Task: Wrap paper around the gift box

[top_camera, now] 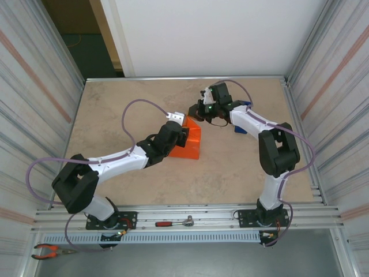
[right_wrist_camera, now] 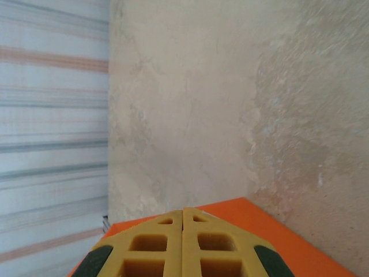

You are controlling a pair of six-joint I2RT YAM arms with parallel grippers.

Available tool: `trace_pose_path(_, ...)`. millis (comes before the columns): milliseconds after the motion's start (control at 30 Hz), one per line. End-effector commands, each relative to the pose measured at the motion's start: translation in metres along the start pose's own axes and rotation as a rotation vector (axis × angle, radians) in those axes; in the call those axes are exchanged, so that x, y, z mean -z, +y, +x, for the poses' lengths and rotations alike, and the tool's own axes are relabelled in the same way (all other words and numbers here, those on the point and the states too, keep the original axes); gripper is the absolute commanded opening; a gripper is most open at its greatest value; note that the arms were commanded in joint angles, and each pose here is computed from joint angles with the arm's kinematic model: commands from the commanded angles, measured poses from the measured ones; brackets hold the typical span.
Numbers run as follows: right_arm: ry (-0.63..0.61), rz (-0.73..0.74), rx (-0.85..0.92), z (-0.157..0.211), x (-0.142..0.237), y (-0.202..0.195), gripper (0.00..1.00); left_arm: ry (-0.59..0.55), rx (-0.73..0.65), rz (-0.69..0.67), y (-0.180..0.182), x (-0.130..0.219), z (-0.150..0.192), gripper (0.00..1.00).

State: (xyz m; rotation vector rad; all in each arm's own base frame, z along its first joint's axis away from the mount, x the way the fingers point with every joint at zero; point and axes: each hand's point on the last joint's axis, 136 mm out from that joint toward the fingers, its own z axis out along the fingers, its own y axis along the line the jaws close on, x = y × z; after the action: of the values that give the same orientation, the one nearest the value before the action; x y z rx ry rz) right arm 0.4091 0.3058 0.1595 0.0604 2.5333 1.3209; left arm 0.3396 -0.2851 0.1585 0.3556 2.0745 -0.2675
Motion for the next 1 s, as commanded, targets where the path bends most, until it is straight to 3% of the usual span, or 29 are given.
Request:
trace_pose_path(0,0.077,-0.02,0.017,0.016,-0.008,0.005,0.0,0.392,-0.09,-0.034,0.015,-0.004,0.124,0.38)
trace_pose_path(300,0.114,-0.024,0.073,0.048,0.004,0.014,0.0,0.403,-0.09,-0.046,0.016,-0.004,0.127,0.37)
trace_pose_path(967,0.081,0.018,0.064,0.069,0.028,0.002,0.0,0.413,-0.085,-0.056,0.018,-0.004,0.131,0.35)
